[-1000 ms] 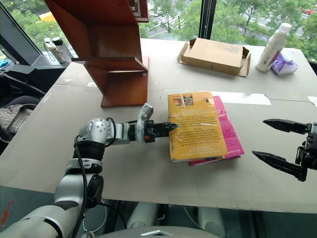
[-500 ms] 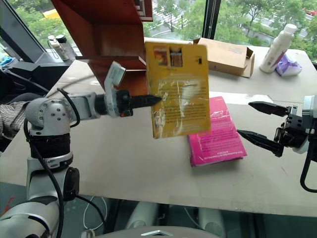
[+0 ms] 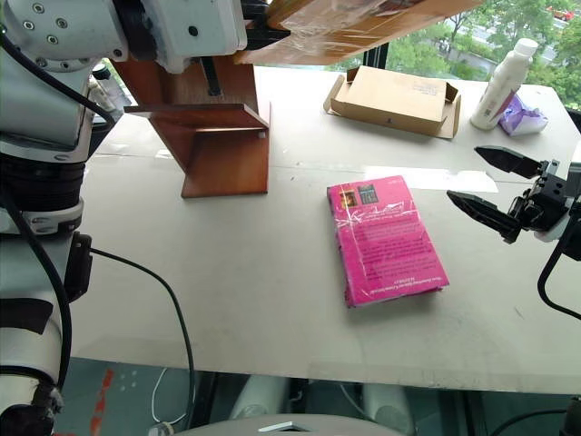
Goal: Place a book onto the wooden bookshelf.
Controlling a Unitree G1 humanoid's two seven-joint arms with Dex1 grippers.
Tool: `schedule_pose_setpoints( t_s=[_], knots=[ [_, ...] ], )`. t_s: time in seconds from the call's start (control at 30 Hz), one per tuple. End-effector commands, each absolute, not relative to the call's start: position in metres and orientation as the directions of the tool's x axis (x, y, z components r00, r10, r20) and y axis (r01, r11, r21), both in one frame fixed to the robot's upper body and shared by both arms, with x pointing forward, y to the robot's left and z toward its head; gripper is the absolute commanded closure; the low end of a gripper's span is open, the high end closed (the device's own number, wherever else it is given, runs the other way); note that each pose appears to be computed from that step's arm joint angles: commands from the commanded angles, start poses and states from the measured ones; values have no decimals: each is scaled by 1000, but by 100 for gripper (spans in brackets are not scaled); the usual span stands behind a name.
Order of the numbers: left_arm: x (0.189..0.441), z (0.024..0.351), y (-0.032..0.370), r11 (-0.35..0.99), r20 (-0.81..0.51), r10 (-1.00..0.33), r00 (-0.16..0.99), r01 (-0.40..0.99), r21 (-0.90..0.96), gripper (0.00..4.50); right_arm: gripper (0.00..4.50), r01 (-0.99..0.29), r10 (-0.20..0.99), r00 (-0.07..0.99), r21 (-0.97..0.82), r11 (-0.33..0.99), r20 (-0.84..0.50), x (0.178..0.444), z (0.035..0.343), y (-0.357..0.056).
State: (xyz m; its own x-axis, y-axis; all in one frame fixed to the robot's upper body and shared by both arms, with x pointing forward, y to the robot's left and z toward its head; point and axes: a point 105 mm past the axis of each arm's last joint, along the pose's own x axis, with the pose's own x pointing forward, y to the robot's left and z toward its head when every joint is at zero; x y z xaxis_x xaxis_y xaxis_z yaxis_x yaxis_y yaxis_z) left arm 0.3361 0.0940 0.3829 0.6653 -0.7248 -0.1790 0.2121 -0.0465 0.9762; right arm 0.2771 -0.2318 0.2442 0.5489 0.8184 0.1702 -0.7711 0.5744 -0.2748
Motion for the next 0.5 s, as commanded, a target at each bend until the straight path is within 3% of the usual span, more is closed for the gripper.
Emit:
schedule_pose_setpoints(
  t_s=[0.03, 0.13, 0.23, 0.37, 0.5],
  knots=[
    [338, 391, 133, -77, -261, -543, 798, 263, 962, 447, 0, -752, 817, 530, -319, 577, 227, 277, 255, -229],
    [339, 393, 160, -78, -310, -401, 862, 305, 949, 447, 0, -746, 816, 514, -330, 578, 267, 280, 262, -228],
    [350, 369, 206, -103, -413, -190, 891, 400, 911, 447, 0, -748, 822, 495, -342, 568, 283, 286, 265, -225],
    [347, 346, 221, -114, -523, -88, 848, 513, 851, 447, 0, -754, 830, 477, -351, 555, 289, 289, 268, -221],
    [350, 337, 239, -135, -533, -48, 845, 523, 841, 447, 0, -757, 837, 458, -362, 544, 301, 286, 275, -219]
  ],
)
